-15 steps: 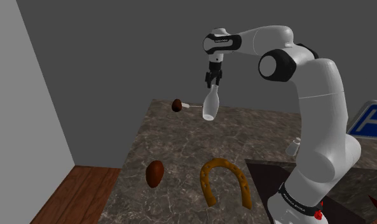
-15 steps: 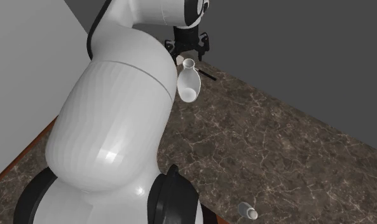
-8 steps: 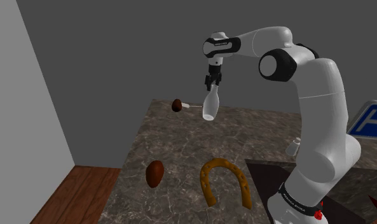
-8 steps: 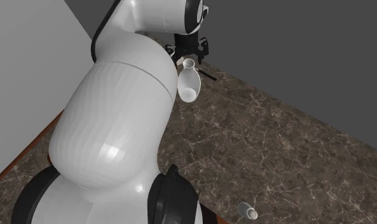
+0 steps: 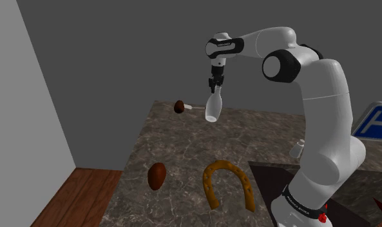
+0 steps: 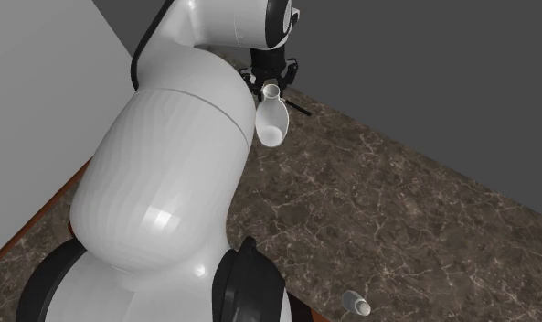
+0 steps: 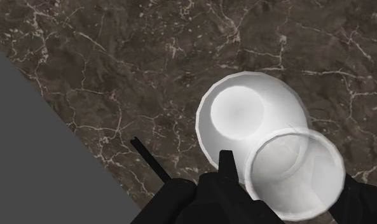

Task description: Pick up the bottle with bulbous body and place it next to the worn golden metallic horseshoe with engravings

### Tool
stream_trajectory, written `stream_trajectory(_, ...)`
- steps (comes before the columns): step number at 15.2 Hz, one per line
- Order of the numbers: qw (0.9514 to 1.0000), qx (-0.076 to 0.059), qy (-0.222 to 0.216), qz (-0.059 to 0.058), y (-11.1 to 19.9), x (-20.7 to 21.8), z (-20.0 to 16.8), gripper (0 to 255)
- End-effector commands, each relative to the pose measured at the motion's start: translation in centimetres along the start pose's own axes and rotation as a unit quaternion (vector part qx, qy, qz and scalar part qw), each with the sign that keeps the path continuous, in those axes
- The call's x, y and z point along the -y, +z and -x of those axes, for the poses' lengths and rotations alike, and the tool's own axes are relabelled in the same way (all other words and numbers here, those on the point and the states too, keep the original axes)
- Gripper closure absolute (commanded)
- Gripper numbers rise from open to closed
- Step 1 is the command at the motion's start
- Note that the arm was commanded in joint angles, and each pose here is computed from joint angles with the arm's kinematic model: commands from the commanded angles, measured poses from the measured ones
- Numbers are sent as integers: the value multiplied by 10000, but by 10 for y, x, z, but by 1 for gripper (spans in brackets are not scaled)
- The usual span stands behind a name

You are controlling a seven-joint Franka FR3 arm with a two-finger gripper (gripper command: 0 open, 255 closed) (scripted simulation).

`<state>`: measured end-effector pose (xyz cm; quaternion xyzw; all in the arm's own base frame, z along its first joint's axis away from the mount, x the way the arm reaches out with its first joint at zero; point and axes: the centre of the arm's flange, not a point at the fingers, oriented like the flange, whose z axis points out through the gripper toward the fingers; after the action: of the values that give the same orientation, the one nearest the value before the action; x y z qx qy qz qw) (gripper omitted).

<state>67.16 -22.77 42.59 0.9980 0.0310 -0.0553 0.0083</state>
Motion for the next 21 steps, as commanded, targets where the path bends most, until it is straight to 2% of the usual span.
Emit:
stream_trajectory(1, 10000, 0, 0, 0, 0, 0, 0, 255)
stream_trajectory(5, 10000, 0, 0, 0, 0, 0, 0, 255)
stream_trajectory(21, 10000, 0, 0, 0, -84, -1, 9, 255)
